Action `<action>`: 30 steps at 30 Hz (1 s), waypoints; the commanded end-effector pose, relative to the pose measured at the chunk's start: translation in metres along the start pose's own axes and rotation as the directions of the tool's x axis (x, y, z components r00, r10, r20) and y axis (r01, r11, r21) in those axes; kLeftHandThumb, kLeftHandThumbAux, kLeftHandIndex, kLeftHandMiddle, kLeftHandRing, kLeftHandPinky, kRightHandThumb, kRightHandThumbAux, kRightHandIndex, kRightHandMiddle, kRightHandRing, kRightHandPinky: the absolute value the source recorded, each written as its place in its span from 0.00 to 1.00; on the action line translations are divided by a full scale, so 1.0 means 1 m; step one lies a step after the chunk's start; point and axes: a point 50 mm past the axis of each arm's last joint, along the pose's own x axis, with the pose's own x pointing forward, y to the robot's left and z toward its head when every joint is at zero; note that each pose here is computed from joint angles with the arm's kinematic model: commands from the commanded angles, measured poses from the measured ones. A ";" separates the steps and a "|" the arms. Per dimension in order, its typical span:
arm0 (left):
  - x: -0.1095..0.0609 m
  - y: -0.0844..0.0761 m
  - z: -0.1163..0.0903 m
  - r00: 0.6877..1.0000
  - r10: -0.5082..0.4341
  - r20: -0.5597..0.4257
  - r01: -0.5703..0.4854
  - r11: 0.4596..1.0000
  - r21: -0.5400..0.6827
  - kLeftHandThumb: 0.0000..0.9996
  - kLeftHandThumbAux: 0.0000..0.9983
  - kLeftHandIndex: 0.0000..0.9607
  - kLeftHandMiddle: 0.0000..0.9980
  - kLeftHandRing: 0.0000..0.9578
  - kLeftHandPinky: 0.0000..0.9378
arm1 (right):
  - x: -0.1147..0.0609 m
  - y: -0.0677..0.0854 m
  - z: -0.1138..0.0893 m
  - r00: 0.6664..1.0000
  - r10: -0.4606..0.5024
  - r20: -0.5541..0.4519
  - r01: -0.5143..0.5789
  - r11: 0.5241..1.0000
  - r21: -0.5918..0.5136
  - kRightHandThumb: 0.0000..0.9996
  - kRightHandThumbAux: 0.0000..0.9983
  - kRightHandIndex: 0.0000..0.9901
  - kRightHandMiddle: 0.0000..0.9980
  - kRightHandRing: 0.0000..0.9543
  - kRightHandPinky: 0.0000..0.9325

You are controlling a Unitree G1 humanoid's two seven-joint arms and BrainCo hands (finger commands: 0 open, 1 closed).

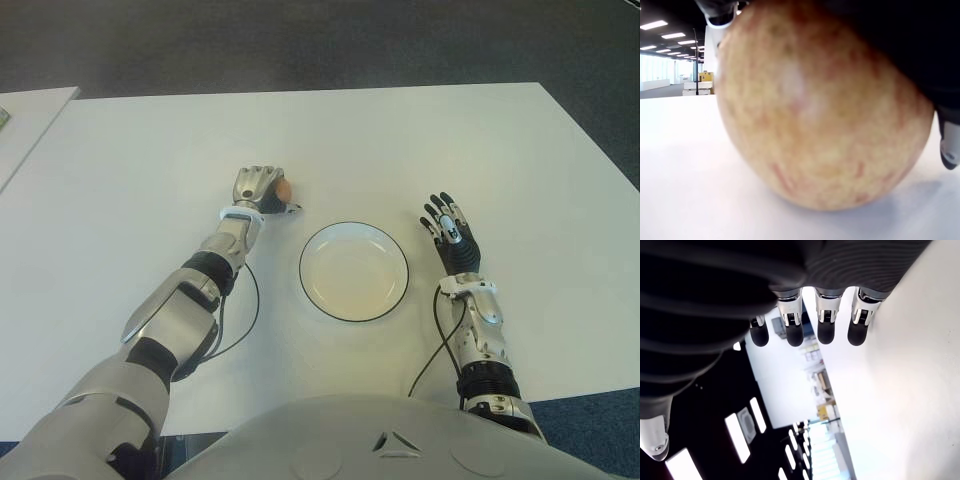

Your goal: Put the apples into the plate.

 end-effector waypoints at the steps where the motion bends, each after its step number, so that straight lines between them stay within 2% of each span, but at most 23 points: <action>1: -0.013 -0.022 0.006 0.997 -0.068 0.019 0.069 0.997 -0.038 0.86 0.67 0.42 0.54 0.89 0.88 | -0.015 -0.005 -0.029 0.987 -0.048 -0.150 0.055 0.997 0.045 0.05 0.51 0.02 0.08 0.04 0.03; 4: -0.008 -0.007 0.006 0.999 -0.015 0.028 0.016 0.998 -0.053 0.86 0.67 0.42 0.54 0.89 0.88 | -0.014 -0.005 -0.029 0.988 -0.047 -0.147 0.053 0.998 0.040 0.06 0.51 0.02 0.08 0.04 0.02; 7: -0.005 0.000 0.007 0.999 0.014 0.032 -0.012 0.998 -0.062 0.86 0.67 0.42 0.54 0.89 0.87 | -0.012 -0.005 -0.030 0.989 -0.045 -0.144 0.051 0.998 0.034 0.06 0.51 0.02 0.08 0.04 0.01; 12: 0.000 0.030 0.006 0.992 0.118 0.054 -0.114 0.991 -0.073 0.86 0.67 0.42 0.54 0.89 0.87 | -0.007 -0.003 -0.031 0.991 -0.036 -0.129 0.039 0.999 0.018 0.05 0.50 0.02 0.07 0.03 0.00; 19: -0.002 0.065 0.007 0.976 0.190 0.110 -0.184 0.981 -0.068 0.86 0.67 0.42 0.54 0.88 0.86 | -0.003 -0.001 -0.033 0.991 -0.038 -0.128 0.039 0.999 0.004 0.03 0.49 0.02 0.06 0.01 0.00; 27: -0.010 0.083 0.021 0.962 0.196 0.189 -0.167 0.972 -0.163 0.86 0.67 0.42 0.53 0.88 0.85 | 0.001 0.001 -0.034 0.991 -0.035 -0.130 0.038 0.999 0.022 0.03 0.49 0.02 0.05 0.01 0.01; 30: -0.022 0.098 0.039 0.946 0.176 0.271 -0.109 0.964 -0.244 0.86 0.67 0.42 0.53 0.88 0.82 | 0.004 0.002 -0.034 0.991 -0.027 -0.130 0.031 0.999 0.033 0.03 0.49 0.02 0.04 0.00 0.02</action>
